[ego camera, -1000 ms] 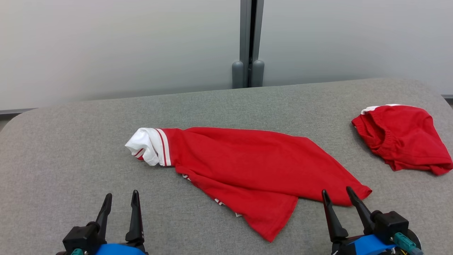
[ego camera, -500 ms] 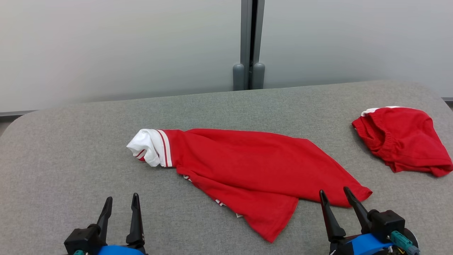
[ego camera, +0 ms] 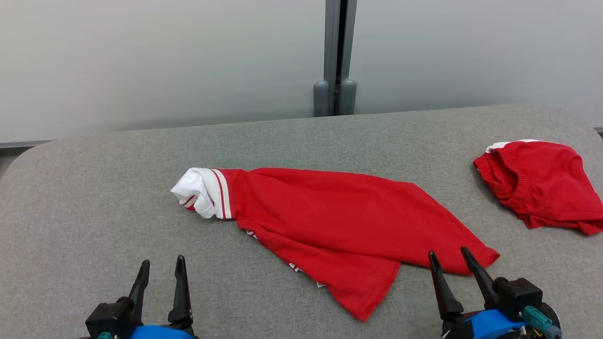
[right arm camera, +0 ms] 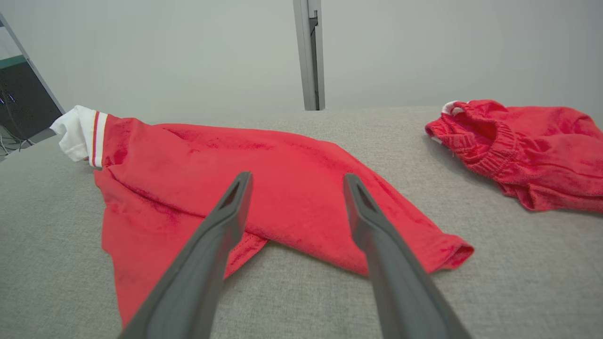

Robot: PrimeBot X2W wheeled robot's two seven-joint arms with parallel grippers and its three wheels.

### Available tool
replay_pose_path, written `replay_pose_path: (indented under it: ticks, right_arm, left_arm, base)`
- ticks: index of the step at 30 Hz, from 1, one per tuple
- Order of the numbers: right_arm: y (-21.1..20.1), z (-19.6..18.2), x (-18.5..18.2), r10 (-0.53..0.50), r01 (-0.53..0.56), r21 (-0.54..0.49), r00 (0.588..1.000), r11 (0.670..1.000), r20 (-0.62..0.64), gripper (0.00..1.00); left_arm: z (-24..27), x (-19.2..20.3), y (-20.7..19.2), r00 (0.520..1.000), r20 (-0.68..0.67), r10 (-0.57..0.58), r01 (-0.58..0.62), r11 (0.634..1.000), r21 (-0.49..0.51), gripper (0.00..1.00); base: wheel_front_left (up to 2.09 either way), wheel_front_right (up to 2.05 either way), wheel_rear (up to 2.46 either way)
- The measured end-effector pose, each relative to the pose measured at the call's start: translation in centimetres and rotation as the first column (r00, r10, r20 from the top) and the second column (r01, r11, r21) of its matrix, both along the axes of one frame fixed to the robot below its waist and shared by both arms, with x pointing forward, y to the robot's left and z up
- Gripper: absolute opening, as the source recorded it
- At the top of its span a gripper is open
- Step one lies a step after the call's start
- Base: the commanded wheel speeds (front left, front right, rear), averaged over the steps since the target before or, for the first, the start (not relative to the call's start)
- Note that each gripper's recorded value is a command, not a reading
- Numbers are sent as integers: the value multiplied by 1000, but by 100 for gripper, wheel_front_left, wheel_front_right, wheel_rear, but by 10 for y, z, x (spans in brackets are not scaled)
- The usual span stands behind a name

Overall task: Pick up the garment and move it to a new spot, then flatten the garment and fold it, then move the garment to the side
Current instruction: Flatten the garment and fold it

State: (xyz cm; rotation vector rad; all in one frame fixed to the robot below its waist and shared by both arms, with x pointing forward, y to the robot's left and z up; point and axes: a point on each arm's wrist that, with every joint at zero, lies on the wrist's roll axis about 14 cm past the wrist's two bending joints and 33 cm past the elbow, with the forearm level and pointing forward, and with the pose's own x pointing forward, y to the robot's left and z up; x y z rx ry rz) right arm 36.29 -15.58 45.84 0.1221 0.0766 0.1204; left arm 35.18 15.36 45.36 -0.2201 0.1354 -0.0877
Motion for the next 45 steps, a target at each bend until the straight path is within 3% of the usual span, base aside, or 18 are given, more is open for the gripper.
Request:
replay_pose_path:
  ticks: [4,9,16,20,24,26,27,28,29,33,37,45]
  right_arm:
    - [-14,-9,0,-41,40,-11,999,999,-28,100]
    - [-63,-25,5,-168,154,-126,980,980,-105,100]
    - [-83,-58,15,-218,164,-209,937,964,-272,100]
    - [-80,-77,22,-216,153,-199,912,968,-350,100]
    - [-70,-98,23,-202,168,-114,875,979,-440,100]
    - [-67,-101,28,-197,183,-75,868,980,-455,40]
    - [-66,-101,31,-194,187,-62,872,980,-450,40]
    - [-64,-99,34,-190,185,-56,877,981,-441,14]
    - [-61,-96,38,-183,177,-53,886,983,-427,0]
    - [-46,-66,63,-142,127,-68,938,990,-316,0]
    - [-46,4,106,-113,100,-125,988,987,-105,0]
    - [-24,131,155,23,31,-301,985,953,173,0]
  left_arm:
    - [-1,1,1,1000,-4,5,-5,1000,-2,100]
    - [-6,2,0,1000,-17,2,-2,1000,-2,100]
    - [-11,9,1,1000,-27,1,-1,1000,2,100]
    - [-13,12,4,999,-34,7,-7,1000,8,100]
    - [-16,12,8,999,-43,21,-21,1000,11,100]
    - [-18,12,10,999,-46,28,-28,1000,13,100]
    - [-18,12,11,998,-48,32,-31,999,14,100]
    - [-19,12,12,998,-49,35,-34,999,15,100]
    - [-19,12,13,998,-49,37,-37,999,14,100]
    - [-18,13,12,998,-45,41,-40,999,14,100]
    - [-15,14,7,999,-37,36,-36,999,4,100]
    - [-13,11,6,999,-30,37,-38,999,-6,100]
  base:
    - [0,0,0]
    - [0,0,0]
    - [0,0,0]
    - [0,0,0]
    - [0,0,0]
    - [0,0,0]
    - [0,0,0]
    - [0,0,0]
    - [0,0,0]
    - [0,0,0]
    - [0,0,0]
    - [0,0,0]
